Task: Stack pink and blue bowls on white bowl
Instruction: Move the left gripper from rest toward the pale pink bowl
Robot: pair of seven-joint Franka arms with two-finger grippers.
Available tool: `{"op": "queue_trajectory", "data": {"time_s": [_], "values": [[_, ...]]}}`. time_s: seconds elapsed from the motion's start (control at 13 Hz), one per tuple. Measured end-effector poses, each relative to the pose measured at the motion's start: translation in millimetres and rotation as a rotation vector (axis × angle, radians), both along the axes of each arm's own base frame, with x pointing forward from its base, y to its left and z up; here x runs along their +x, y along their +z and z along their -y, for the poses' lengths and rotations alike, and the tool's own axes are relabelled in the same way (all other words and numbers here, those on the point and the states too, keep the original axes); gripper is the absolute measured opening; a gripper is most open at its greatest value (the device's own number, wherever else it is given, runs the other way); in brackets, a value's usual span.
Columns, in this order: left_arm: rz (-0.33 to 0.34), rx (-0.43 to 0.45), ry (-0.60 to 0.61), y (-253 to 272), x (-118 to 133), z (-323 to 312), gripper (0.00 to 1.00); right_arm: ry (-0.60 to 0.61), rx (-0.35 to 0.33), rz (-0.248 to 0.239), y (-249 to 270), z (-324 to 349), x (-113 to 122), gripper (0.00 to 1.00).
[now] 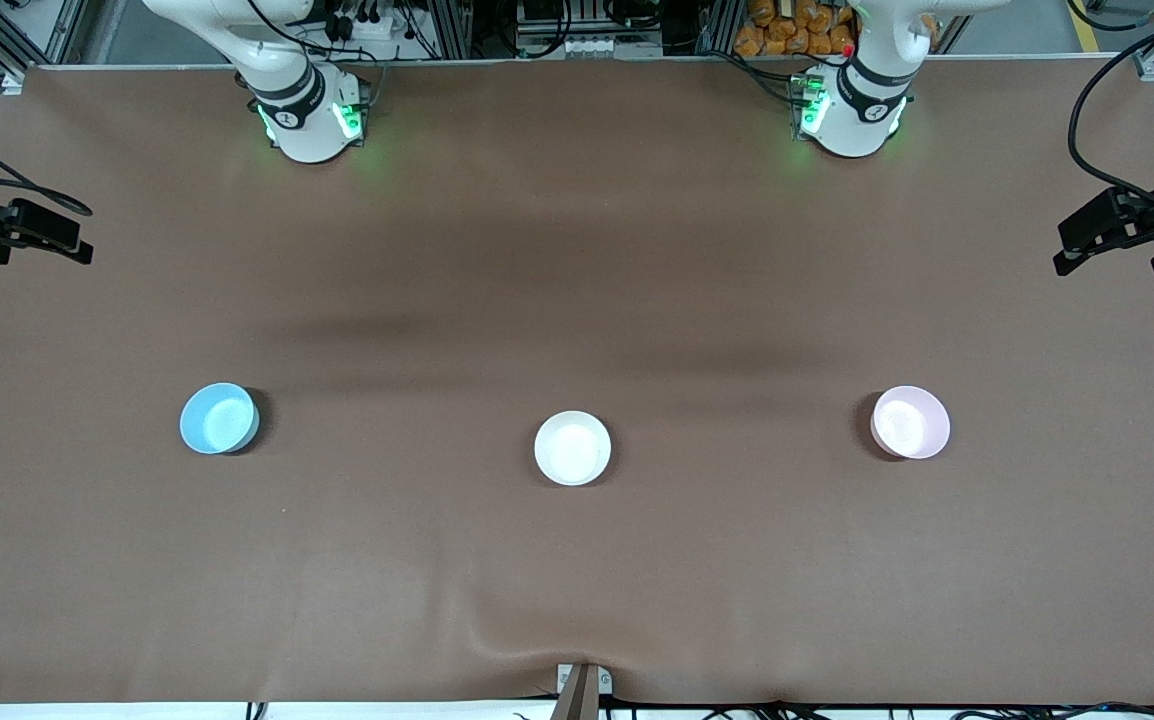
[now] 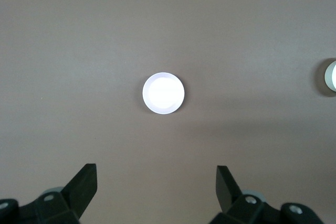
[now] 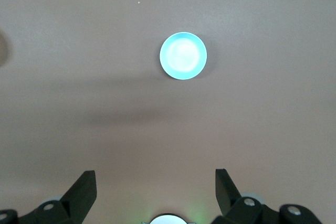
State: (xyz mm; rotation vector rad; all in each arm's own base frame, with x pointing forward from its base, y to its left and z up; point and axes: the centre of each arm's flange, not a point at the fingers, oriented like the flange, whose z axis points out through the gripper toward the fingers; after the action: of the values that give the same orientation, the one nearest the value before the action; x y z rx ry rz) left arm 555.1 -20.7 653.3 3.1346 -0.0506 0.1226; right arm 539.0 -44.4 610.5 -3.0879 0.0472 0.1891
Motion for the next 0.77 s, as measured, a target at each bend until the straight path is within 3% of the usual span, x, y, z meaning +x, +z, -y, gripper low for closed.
{"op": "queue_trajectory", "data": {"time_s": [0.46,0.77], "values": [[-0.01,0.001,0.003,-4.9,1.8,-4.3,1.0,0.0,0.001,-0.007,-0.7,-0.1,-0.8,1.0],[-0.091,0.002,0.042,-50.1,22.1,-30.3,1.0,0.0,0.001,-0.014,-2.7,-0.1,-0.5,1.0]]}}
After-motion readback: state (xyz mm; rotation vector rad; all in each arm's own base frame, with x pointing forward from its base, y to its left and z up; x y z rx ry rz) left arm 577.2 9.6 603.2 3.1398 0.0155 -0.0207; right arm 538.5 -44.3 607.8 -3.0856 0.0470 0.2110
